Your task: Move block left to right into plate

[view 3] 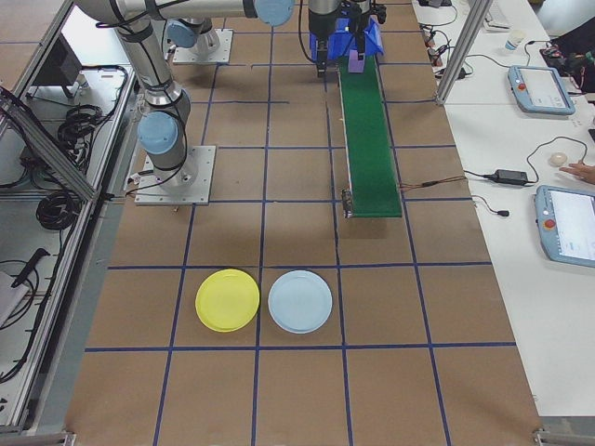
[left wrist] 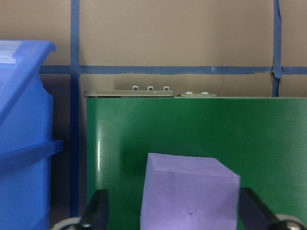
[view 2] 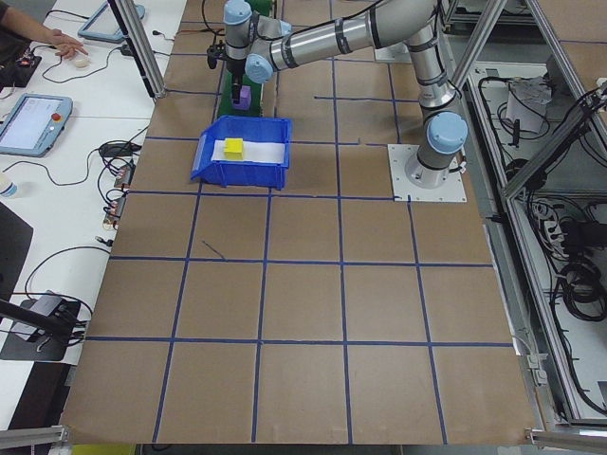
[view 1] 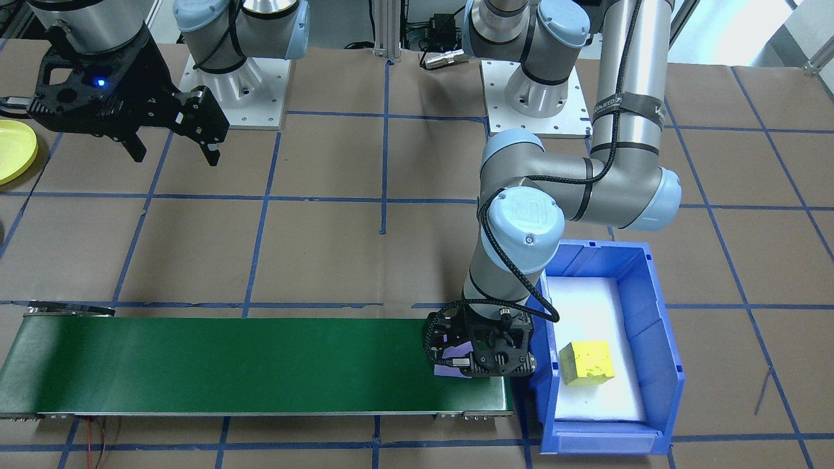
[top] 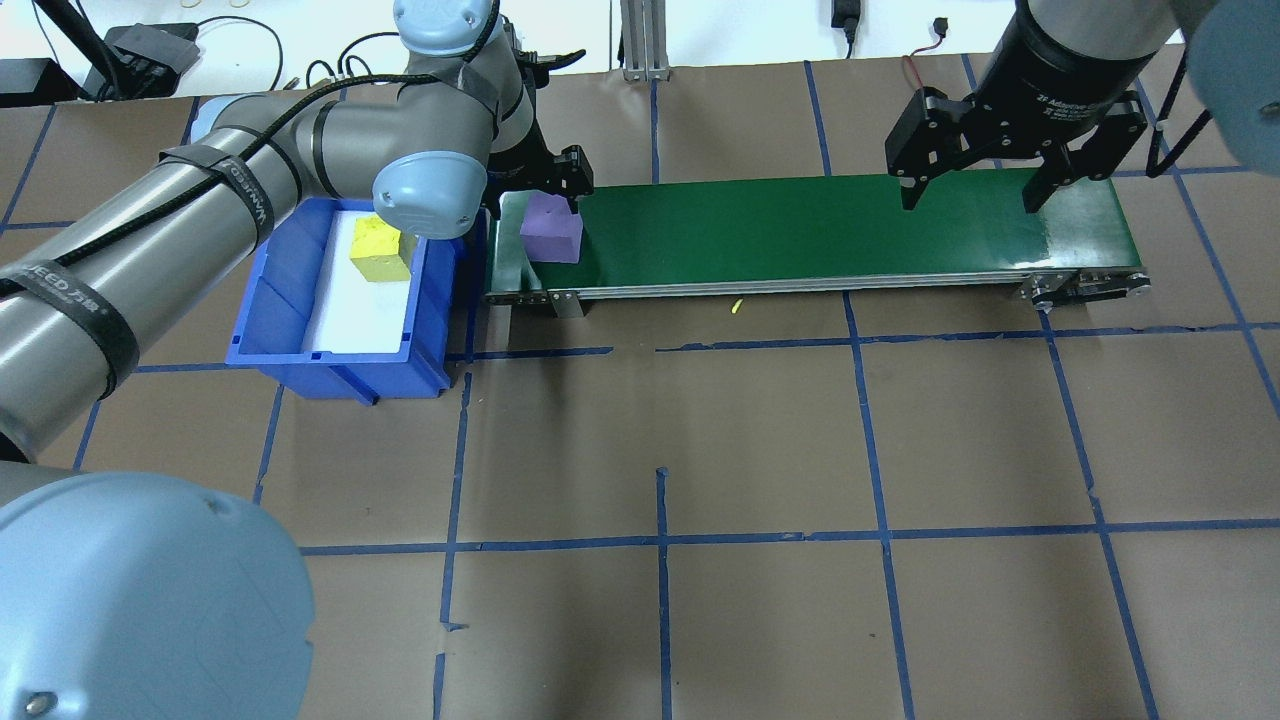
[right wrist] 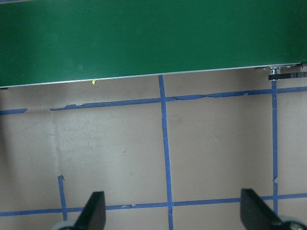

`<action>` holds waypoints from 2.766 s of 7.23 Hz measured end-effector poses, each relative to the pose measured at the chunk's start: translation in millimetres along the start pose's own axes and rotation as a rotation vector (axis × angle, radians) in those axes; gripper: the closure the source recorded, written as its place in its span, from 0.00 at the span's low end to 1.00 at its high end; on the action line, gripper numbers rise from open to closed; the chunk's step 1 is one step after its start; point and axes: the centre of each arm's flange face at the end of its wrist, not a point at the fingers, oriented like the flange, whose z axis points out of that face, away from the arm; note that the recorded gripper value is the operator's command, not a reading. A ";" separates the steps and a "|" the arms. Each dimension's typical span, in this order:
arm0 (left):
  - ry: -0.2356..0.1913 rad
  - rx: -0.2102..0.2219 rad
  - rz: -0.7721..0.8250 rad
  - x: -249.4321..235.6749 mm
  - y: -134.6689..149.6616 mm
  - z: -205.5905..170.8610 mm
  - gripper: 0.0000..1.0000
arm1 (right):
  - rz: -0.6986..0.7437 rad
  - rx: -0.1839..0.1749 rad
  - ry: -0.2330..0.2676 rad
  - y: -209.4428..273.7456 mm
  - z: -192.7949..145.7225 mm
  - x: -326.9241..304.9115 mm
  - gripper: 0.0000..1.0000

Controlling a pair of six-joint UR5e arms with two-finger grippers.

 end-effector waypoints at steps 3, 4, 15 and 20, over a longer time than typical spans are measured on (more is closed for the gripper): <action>-0.035 0.013 0.025 -16.9 11.9 -87.5 0.00 | 0.001 0.001 0.000 -0.3 -0.1 0.7 0.00; -0.065 0.015 0.030 -43.0 2.8 -95.8 0.00 | 0.000 0.001 0.000 -0.3 -0.2 0.6 0.00; -0.047 -0.162 0.012 -212.2 -40.3 44.7 0.00 | 0.000 0.001 0.000 -0.2 -0.1 0.1 0.00; -0.027 -0.178 0.019 -223.6 -33.2 58.0 0.68 | 0.000 0.002 0.000 -0.2 -0.2 0.0 0.00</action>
